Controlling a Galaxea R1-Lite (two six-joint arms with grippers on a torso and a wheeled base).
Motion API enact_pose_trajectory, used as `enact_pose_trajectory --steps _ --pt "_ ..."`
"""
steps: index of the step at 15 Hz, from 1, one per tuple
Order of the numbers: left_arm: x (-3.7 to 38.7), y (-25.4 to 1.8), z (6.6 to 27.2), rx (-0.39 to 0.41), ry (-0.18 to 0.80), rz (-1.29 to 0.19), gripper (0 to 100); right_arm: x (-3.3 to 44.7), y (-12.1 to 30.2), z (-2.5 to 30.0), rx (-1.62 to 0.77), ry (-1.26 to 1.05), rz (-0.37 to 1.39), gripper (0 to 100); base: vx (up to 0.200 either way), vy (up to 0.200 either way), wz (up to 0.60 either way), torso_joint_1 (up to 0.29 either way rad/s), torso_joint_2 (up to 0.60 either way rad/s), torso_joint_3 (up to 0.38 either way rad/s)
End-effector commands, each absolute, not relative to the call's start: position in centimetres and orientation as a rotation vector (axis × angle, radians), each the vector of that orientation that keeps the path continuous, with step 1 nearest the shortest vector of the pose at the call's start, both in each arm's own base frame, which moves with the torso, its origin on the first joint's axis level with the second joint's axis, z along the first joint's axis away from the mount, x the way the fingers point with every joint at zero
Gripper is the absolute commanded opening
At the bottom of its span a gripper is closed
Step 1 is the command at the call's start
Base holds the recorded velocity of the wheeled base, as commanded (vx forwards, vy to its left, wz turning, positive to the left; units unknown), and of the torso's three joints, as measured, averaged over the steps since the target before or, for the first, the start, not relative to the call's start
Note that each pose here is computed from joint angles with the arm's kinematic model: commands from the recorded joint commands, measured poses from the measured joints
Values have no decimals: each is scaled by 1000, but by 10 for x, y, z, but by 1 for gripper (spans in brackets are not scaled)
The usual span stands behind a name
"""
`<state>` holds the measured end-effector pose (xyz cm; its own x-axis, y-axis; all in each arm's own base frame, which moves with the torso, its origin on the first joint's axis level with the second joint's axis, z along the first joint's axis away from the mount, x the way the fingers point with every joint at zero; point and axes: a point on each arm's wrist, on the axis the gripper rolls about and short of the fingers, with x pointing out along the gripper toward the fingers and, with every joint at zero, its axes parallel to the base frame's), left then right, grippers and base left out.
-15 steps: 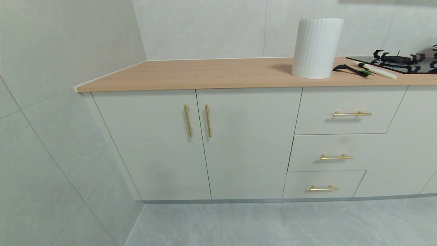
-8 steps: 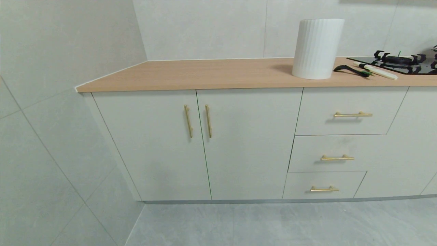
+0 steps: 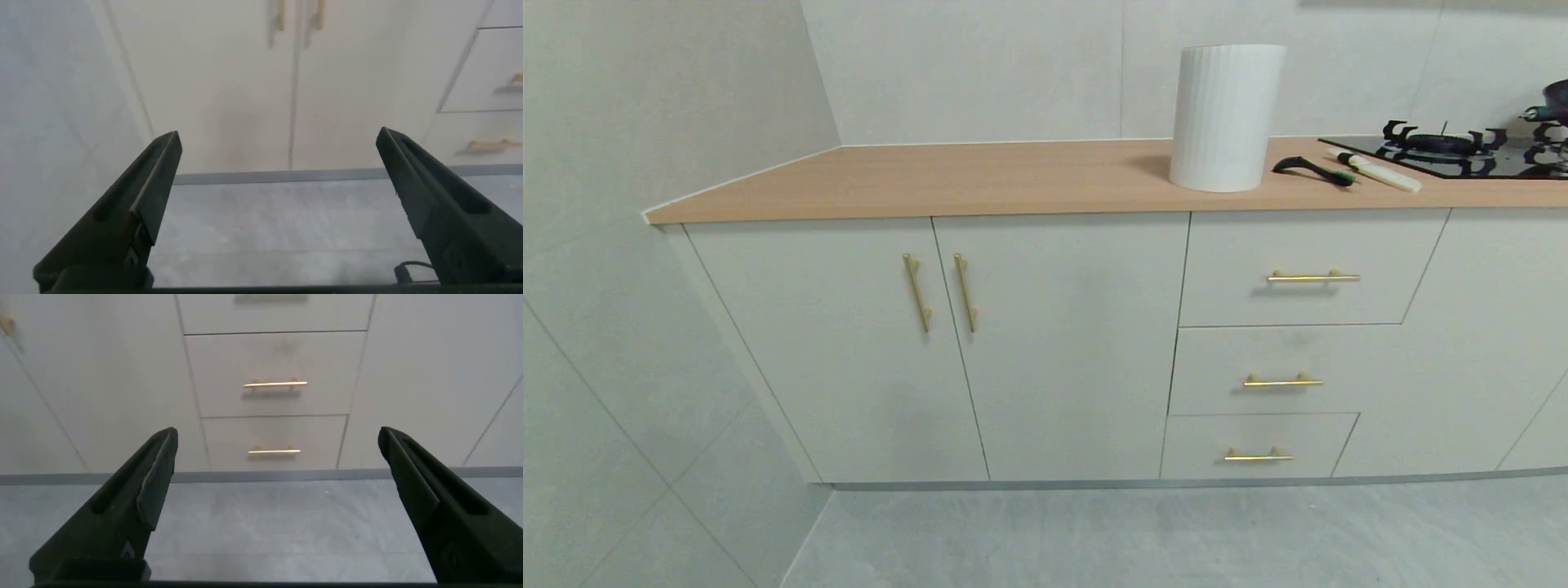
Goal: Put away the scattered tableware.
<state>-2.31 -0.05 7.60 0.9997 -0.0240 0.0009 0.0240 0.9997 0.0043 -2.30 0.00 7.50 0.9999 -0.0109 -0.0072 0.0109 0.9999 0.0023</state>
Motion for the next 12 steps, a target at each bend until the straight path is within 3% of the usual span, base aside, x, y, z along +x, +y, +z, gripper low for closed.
enact_pose_trajectory --steps 1,4,12 --pt "-23 0 76 3 0 -23 100 -23 0 75 3 9 -11 100 0 -200 0 7 2 7" --pt "-23 0 76 3 0 -23 100 -23 0 75 3 9 -11 100 0 -200 0 2 1 9" --pt "-23 0 76 3 0 -23 100 -23 0 75 3 9 -11 100 0 0 0 0 0 0"
